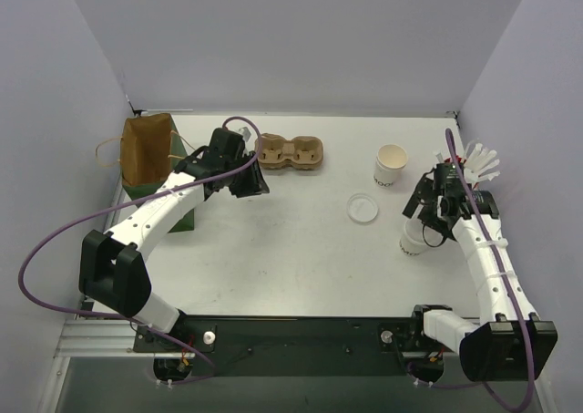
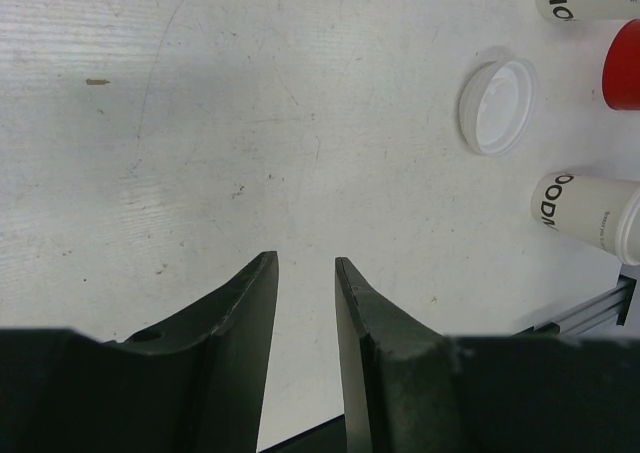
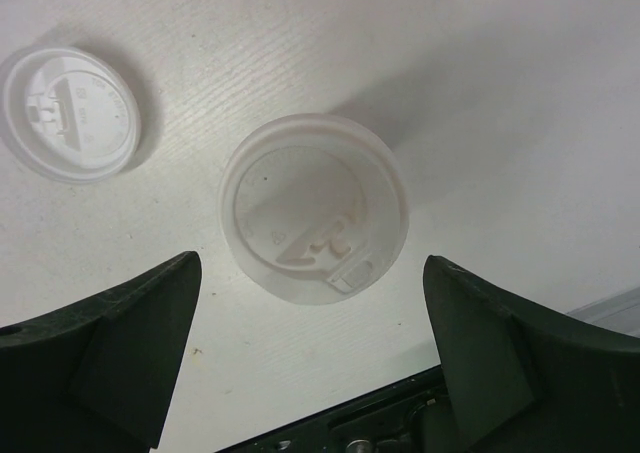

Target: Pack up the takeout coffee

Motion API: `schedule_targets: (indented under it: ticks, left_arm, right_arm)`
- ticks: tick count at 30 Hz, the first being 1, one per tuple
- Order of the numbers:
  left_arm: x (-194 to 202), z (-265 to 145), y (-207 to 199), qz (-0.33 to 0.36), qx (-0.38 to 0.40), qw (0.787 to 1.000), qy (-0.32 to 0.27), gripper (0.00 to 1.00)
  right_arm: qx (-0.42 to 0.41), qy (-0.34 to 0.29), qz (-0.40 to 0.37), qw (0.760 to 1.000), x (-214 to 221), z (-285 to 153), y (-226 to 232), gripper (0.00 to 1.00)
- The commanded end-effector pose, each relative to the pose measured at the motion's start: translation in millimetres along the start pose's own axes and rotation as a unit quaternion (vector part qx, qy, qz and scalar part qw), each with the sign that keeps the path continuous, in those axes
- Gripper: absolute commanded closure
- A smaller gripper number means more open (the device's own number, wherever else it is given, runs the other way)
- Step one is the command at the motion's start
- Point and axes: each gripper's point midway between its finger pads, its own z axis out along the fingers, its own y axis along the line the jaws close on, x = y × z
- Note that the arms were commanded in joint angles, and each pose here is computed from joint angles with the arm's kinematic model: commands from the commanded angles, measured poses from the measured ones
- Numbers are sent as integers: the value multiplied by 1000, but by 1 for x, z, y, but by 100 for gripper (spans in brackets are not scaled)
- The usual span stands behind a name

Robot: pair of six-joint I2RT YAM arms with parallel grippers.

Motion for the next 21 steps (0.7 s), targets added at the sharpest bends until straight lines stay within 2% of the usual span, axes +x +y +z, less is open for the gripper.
schedule_targets:
  ticks: [1,3,5,6,8,10,11,13,14,16,17,19,21]
  left_arm:
    - [-29,-12,-23,12,31,998,-44,60]
    - [-42,-12,-23,12,20,998,-61,60]
    - [-53,-6,-20,13,1,998,-69,60]
    - [-72,-10,-22,16,-10,995,-96,60]
    - [-84,4,-12,16,-44,994,-102,60]
    - [-112,1,-14,25,-65,988,-138,60]
    - [-117,14,-7,27,-86,987,-134,61]
    - [-145,12,-5,45,-114,978,-171,61]
    - [-145,29,7,50,-140,976,-158,62]
    - [-168,29,12,68,-165,967,-180,63]
    - [-167,44,24,74,-184,966,-168,63]
    - [-175,53,31,93,-201,960,-170,65]
    - [-178,71,38,108,-214,957,-161,65]
  right_arm:
    - [-11,-42,17,999,-24,-41,0,13]
    - [-41,-61,9,997,-34,-57,17,16]
    - [-89,-83,-20,992,-47,-78,60,18]
    - [-104,-86,-34,990,-50,-83,77,21]
    - [-137,-97,-71,983,-60,-92,130,23]
    - [-154,-99,-99,978,-68,-97,168,28]
    - [-168,-105,-121,973,-78,-99,204,29]
    - [-176,-102,-141,969,-84,-90,235,33]
    - [-167,-86,-159,969,-82,-67,256,35]
    - [-183,-99,-160,965,-99,-64,282,40]
    - [-179,-80,-173,965,-93,-39,298,41]
    - [-188,-94,-175,962,-107,-32,316,43]
    - [-188,-77,-174,964,-107,-3,329,45]
